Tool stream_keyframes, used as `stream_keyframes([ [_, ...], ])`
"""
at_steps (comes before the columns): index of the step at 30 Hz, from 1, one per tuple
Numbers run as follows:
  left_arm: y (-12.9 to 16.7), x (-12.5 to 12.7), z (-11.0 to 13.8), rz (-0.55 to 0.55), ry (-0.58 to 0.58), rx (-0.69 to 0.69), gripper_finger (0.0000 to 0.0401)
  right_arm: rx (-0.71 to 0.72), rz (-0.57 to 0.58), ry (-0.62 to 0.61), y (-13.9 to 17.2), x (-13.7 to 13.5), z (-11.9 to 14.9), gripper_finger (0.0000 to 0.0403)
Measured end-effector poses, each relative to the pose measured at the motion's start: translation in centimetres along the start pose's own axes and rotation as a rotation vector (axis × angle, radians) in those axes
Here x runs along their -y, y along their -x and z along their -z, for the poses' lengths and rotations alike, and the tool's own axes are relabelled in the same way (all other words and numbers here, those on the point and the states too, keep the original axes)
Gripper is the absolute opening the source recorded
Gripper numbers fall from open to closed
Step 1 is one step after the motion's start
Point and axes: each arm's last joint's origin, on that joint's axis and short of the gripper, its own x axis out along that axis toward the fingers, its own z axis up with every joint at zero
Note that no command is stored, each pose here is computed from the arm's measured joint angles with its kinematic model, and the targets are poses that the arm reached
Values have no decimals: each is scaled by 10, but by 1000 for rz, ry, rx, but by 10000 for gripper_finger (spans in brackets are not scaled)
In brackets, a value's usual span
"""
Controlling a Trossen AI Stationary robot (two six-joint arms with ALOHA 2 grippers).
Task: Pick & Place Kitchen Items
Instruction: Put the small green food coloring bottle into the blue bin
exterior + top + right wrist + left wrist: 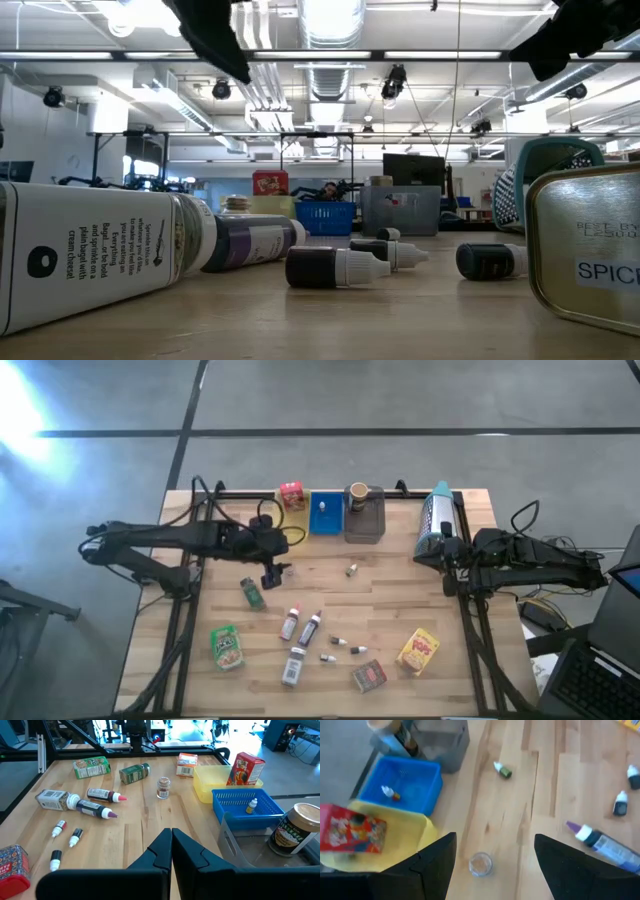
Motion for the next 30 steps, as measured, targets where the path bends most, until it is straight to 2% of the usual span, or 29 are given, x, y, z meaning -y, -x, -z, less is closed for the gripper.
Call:
stream_keyframes([
  [8,-16,8,23,-27,2,-83,273,0,0,0,0,0,0,8],
  [23,-40,13,53,-59,39,-145,273,-1,0,0,0,0,0,8],
  [26,-47,16,58,-54,47,-123,273,0,0,0,0,0,0,8],
  [30,-56,24,59,5,43,-11,273,0,0,0,0,0,0,8],
])
